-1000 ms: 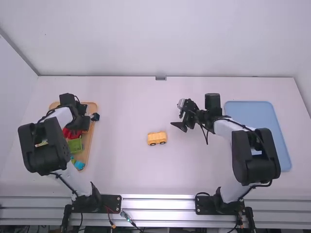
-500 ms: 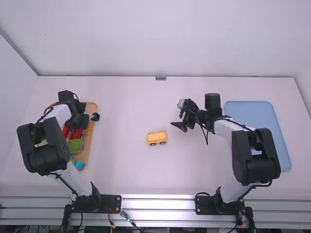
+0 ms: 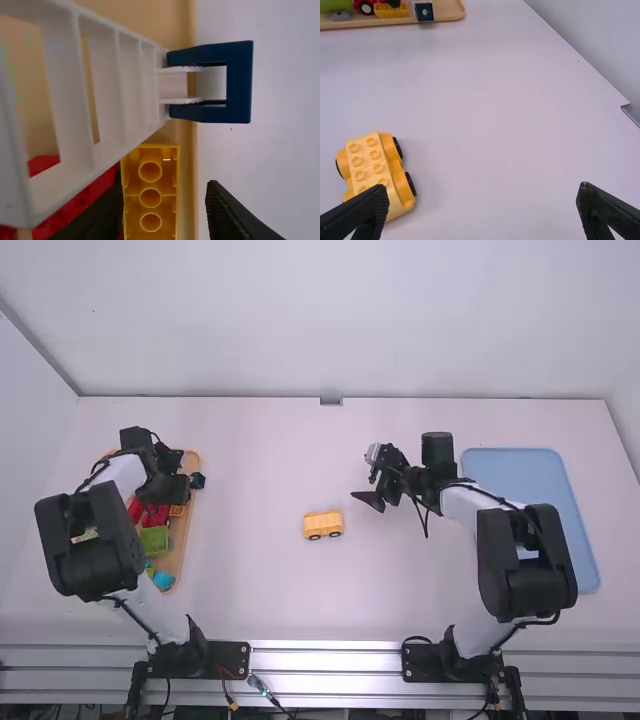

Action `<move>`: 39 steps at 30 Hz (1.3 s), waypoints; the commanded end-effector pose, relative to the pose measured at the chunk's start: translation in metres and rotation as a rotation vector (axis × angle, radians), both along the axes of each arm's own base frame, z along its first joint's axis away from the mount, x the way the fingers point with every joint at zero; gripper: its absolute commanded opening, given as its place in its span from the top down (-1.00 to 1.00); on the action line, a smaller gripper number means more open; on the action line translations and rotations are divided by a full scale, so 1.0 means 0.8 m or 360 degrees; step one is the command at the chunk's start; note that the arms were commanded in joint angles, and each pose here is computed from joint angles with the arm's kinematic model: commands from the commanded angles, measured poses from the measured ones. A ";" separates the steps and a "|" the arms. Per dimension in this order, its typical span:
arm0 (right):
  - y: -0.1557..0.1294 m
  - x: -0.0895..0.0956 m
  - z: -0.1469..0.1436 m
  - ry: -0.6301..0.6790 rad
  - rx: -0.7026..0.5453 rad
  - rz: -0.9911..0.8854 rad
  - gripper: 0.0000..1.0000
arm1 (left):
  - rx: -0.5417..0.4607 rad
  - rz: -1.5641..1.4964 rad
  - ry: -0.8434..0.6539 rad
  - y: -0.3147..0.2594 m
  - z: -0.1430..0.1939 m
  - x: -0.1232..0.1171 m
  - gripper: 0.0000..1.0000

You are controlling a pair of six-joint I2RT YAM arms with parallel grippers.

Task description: Assemble lego blocks to make yellow taxi

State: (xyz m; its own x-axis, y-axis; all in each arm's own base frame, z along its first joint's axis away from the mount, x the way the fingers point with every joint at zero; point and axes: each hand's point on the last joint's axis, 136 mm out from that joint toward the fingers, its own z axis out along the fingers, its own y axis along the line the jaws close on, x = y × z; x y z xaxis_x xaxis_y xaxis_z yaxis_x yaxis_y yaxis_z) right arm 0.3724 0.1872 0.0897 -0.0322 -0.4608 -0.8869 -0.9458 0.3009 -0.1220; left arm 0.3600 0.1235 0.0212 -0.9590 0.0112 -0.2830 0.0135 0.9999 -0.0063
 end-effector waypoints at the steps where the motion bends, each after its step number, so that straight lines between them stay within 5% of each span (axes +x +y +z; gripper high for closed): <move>1: 0.002 -0.005 0.000 0.0017 0.0012 0.0010 -0.98 | -0.0017 -0.0019 -0.0044 -0.003 0.006 0.002 0.10; 9: 0.002 -0.005 0.000 0.0020 0.0013 0.0010 -0.98 | 0.0092 0.0082 0.0012 0.013 -0.007 -0.011 0.13; 39: 0.002 -0.004 0.001 0.0066 0.0035 -0.0021 -0.98 | 0.0116 0.0088 0.0043 0.009 -0.036 -0.031 0.18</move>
